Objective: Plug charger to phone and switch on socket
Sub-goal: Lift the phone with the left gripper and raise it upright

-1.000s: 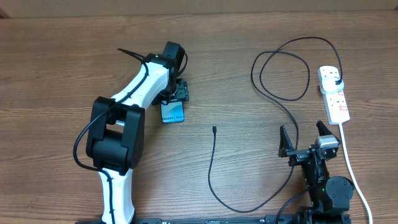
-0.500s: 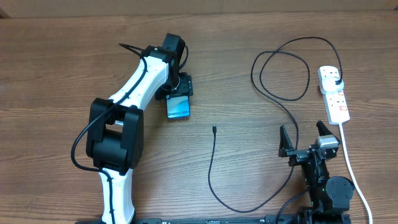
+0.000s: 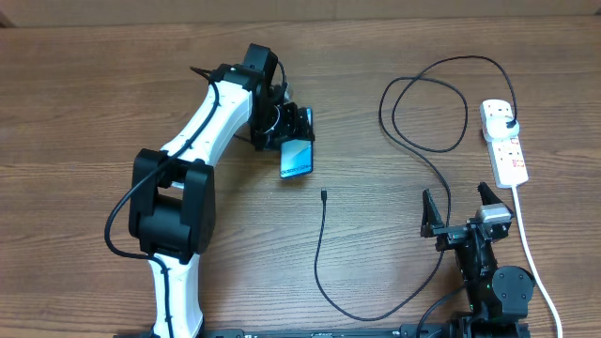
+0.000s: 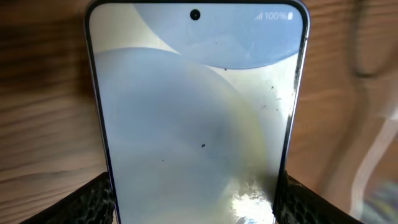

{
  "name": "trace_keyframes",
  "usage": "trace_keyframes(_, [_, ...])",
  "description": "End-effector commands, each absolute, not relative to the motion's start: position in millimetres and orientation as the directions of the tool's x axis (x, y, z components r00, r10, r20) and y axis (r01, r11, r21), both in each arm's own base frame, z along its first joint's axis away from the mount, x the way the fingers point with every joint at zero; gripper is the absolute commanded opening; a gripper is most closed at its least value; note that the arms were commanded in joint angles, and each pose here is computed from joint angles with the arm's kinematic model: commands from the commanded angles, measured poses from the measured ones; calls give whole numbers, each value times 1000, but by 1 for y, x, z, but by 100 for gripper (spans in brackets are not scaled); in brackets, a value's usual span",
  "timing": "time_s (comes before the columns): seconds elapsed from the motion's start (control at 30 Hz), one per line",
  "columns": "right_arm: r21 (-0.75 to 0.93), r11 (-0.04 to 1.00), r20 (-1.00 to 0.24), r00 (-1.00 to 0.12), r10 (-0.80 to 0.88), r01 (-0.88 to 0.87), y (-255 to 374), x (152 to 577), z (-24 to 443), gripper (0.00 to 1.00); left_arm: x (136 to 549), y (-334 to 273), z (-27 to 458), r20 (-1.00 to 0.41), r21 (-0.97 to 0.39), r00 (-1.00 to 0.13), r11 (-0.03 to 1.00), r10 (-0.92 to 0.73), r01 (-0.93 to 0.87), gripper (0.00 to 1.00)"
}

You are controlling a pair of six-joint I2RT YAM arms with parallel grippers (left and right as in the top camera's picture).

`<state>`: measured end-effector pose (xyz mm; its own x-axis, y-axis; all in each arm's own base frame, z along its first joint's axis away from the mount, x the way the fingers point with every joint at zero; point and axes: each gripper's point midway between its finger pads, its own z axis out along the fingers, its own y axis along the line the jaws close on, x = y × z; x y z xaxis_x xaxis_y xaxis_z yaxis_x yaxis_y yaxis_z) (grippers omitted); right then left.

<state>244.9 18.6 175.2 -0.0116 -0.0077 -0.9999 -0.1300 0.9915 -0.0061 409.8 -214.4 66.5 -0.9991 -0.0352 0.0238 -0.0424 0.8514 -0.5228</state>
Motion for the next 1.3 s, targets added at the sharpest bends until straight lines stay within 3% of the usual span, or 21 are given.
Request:
trace_keyframes(0.0, [-4, 990, -1000, -8, -6, -141, 21, 245, 173, 100, 414, -242, 110, 44, -761, -999, 648, 11, -26, 4])
trace_keyframes(0.27, [-4, 990, -1000, -8, -6, -141, 21, 245, 173, 100, 431, -257, 153, 169, -892, -984, 416, -49, -174, 4])
trace_keyframes(0.43, [-4, 990, -1000, -8, -6, -141, 21, 245, 173, 100, 443, -264, 168, 317, -880, -941, 335, -117, -338, 4])
trace_keyframes(1.27, [-4, 990, -1000, -8, -6, -141, 21, 245, 173, 100, 438, -259, 203, 646, -744, -761, 178, -54, -644, 4])
